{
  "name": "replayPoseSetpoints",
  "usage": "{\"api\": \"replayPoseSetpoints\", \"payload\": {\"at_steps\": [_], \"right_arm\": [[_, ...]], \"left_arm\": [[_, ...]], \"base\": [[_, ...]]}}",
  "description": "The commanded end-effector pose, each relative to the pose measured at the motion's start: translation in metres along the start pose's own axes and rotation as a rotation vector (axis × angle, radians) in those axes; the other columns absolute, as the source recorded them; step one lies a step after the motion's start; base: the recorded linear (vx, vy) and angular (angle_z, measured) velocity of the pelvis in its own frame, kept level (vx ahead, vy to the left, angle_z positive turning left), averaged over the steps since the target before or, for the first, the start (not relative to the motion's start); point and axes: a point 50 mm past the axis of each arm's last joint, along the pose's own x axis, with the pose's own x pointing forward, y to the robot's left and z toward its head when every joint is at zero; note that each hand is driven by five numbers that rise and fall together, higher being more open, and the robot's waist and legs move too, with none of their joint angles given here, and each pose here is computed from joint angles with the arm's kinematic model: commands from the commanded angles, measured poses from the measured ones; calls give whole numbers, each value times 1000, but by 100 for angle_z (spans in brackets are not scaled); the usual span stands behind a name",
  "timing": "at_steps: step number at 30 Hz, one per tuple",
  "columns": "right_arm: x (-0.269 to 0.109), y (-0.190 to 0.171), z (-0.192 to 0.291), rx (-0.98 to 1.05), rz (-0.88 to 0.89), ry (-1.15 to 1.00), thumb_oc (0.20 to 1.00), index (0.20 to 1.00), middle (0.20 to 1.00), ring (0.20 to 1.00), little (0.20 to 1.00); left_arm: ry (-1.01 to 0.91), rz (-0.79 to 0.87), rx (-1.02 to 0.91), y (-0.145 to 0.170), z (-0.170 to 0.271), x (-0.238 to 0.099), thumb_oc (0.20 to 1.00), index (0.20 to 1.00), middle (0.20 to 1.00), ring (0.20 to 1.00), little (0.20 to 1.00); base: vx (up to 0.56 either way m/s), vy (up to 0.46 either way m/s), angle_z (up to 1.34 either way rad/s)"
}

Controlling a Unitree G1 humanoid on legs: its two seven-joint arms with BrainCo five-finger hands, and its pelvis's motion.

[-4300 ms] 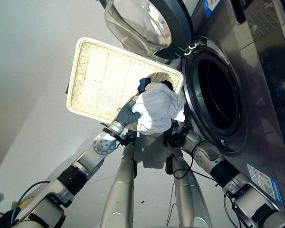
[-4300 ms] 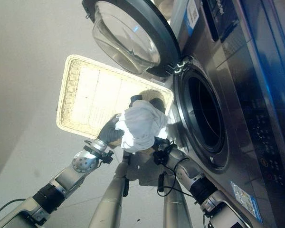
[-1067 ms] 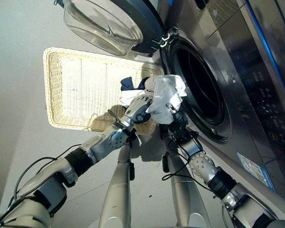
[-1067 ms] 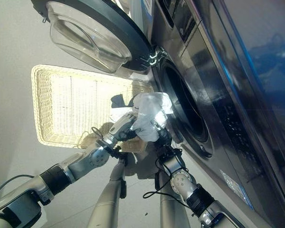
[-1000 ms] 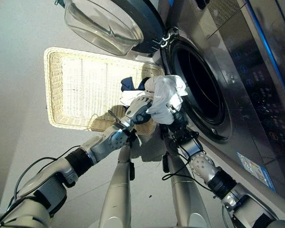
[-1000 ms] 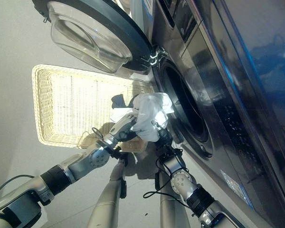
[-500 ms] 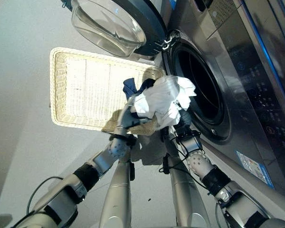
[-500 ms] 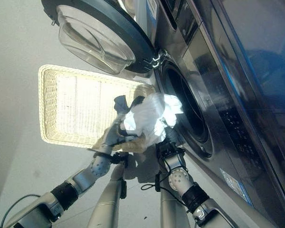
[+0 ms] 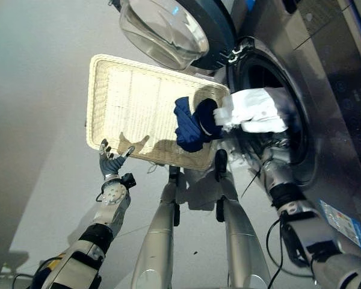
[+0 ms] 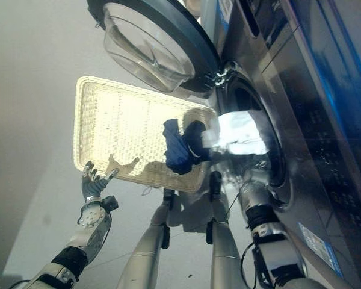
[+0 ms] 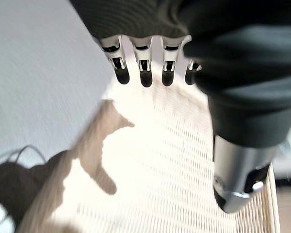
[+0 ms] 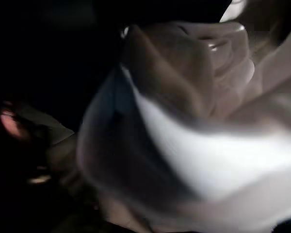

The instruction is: Put the clothes into the washing machine.

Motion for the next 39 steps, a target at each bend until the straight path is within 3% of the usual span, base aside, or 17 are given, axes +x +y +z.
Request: {"api": "replayPoseSetpoints", "payload": {"at_steps": [1, 4, 9, 13, 15, 16, 17, 19, 20, 21, 23, 24, 27, 31, 39], "right_arm": [[14, 77, 92, 155, 158, -503, 200, 200, 200, 200, 200], [0, 112, 158, 269, 235, -864, 200, 200, 200, 200, 200], [-40, 120, 229, 486, 225, -1252, 200, 200, 200, 200, 200], [-49, 100, 260, 537, 98, -1298, 200, 200, 200, 200, 200], [-36, 87, 258, 501, -11, -1179, 200, 200, 200, 200, 200], [-35, 86, 257, 494, -15, -1166, 360, 360, 360, 360, 360], [-24, 82, 245, 457, -46, -1071, 1000, 1000, 1000, 1000, 1000], [-7, 75, 220, 396, -85, -904, 1000, 1000, 1000, 1000, 1000], [10, 64, 183, 318, -135, -716, 1000, 1000, 1000, 1000, 1000], [13, 61, 176, 295, -149, -672, 1000, 1000, 1000, 1000, 1000], [29, 45, 135, 139, -191, -376, 1000, 1000, 1000, 1000, 1000], [36, 38, 87, -6, -136, -66, 1000, 1000, 1000, 1000, 1000], [29, 25, 41, -136, -30, 231, 1000, 1000, 1000, 1000, 1000], [17, 8, 14, -139, 82, 362, 1000, 1000, 1000, 1000, 1000], [5, 10, -9, -47, 140, 355, 1000, 1000, 1000, 1000, 1000]], "left_arm": [[-23, -2, -14, 21, -5, -3, 1000, 1000, 1000, 1000, 1000], [-4, -23, 13, 36, -8, -4, 1000, 1000, 1000, 1000, 1000], [48, -42, 46, 52, -14, -7, 1000, 1000, 1000, 1000, 1000], [89, -57, 71, 53, -18, -8, 1000, 1000, 1000, 1000, 1000], [117, -92, 76, 45, -24, -11, 1000, 1000, 1000, 1000, 1000], [120, -95, 77, 44, -25, -11, 1000, 1000, 1000, 1000, 1000], [128, -117, 84, 38, -28, -13, 1000, 1000, 1000, 1000, 1000], [145, -139, 78, 28, -32, -16, 1000, 1000, 1000, 1000, 1000], [158, -173, 85, 14, -34, -20, 1000, 1000, 1000, 1000, 1000], [160, -175, 86, 13, -35, -20, 1000, 1000, 1000, 1000, 1000], [174, -197, 99, 5, -37, -22, 1000, 1000, 1000, 1000, 1000], [175, -214, 108, 0, -36, -24, 1000, 1000, 1000, 1000, 1000], [189, -207, 106, 2, -39, -26, 1000, 1000, 1000, 1000, 1000], [200, -195, 99, 3, -48, -32, 1000, 1000, 1000, 1000, 1000], [243, -160, 96, 2, -64, -42, 1000, 1000, 1000, 1000, 1000]], "base": [[58, -17, -2], [52, -31, 2], [50, 2, 4], [82, 24, -6], [59, -5, -23], [49, -19, -22], [23, -17, -11], [16, -9, -4], [0, 0, 0], [13, -45, 5], [12, -54, 12], [-21, -33, 18], [-33, 11, 13], [-66, 19, -42], [-67, 45, 1]]}}
